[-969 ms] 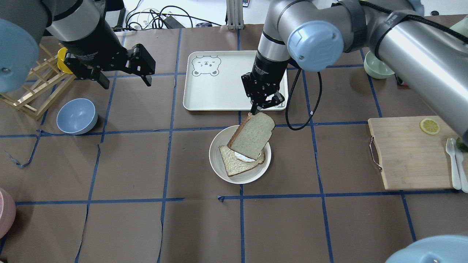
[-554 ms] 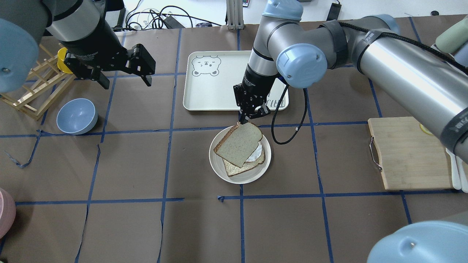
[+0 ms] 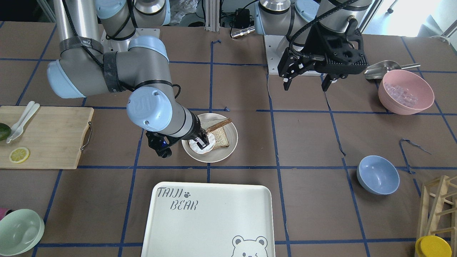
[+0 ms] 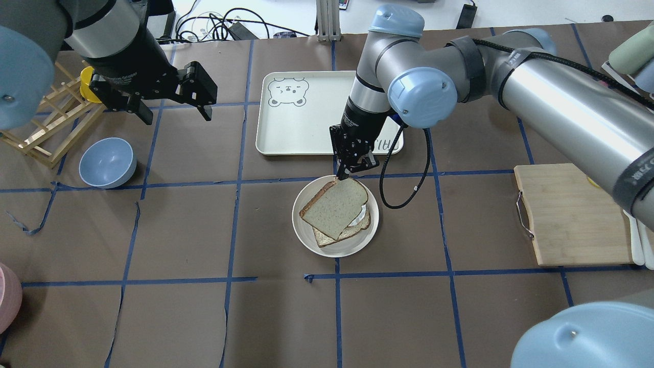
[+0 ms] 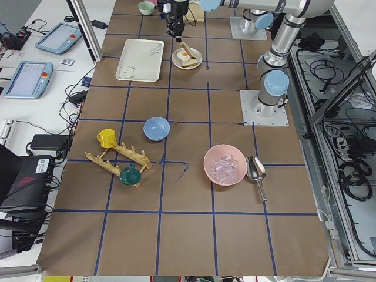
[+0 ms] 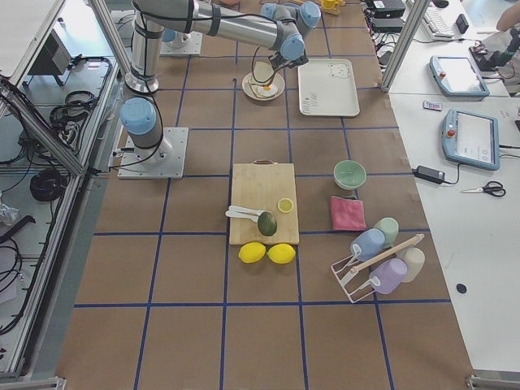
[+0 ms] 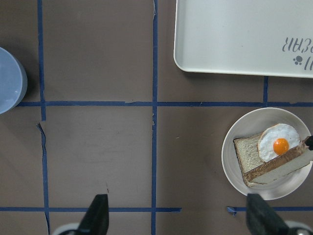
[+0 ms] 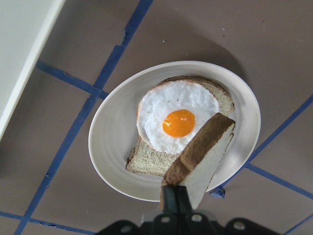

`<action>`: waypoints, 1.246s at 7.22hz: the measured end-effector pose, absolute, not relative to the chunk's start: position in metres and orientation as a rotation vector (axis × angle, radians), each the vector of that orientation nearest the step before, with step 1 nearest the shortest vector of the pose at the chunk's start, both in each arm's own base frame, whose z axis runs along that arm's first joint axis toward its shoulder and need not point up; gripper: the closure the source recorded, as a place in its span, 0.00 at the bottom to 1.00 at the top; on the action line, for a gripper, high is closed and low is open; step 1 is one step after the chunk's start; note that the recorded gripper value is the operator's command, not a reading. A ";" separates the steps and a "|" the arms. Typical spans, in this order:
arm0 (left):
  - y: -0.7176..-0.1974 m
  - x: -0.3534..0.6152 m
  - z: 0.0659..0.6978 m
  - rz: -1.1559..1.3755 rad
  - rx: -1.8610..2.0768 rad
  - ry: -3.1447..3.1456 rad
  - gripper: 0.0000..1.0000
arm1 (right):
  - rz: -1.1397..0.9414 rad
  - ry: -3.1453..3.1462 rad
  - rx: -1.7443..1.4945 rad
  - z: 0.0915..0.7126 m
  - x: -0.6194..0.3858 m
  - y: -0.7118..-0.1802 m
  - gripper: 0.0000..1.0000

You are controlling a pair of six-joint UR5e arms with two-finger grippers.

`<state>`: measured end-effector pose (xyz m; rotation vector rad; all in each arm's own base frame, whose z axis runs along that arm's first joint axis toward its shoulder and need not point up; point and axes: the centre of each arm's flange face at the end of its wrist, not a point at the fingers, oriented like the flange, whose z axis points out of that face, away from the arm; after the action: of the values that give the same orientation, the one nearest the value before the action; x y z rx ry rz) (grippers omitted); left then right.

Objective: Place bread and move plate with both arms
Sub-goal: 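Lower the bread slice onto the fried egg and release it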

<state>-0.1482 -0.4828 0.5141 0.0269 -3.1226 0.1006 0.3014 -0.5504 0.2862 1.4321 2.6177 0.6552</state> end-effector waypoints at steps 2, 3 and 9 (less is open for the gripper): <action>-0.483 -0.148 0.514 0.101 0.027 -3.123 0.00 | 0.649 2.628 1.432 0.283 0.293 -0.554 1.00; -0.483 -0.148 0.514 0.101 0.027 -3.123 0.00 | 0.638 2.646 1.422 0.281 0.287 -0.556 1.00; -0.483 -0.148 0.514 0.101 0.027 -3.123 0.00 | 0.600 2.703 1.371 0.273 0.279 -0.563 0.70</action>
<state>-0.1482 -0.4828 0.5140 0.0269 -3.1226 0.1006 0.2787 -0.5628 0.2731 1.3711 2.7034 0.5996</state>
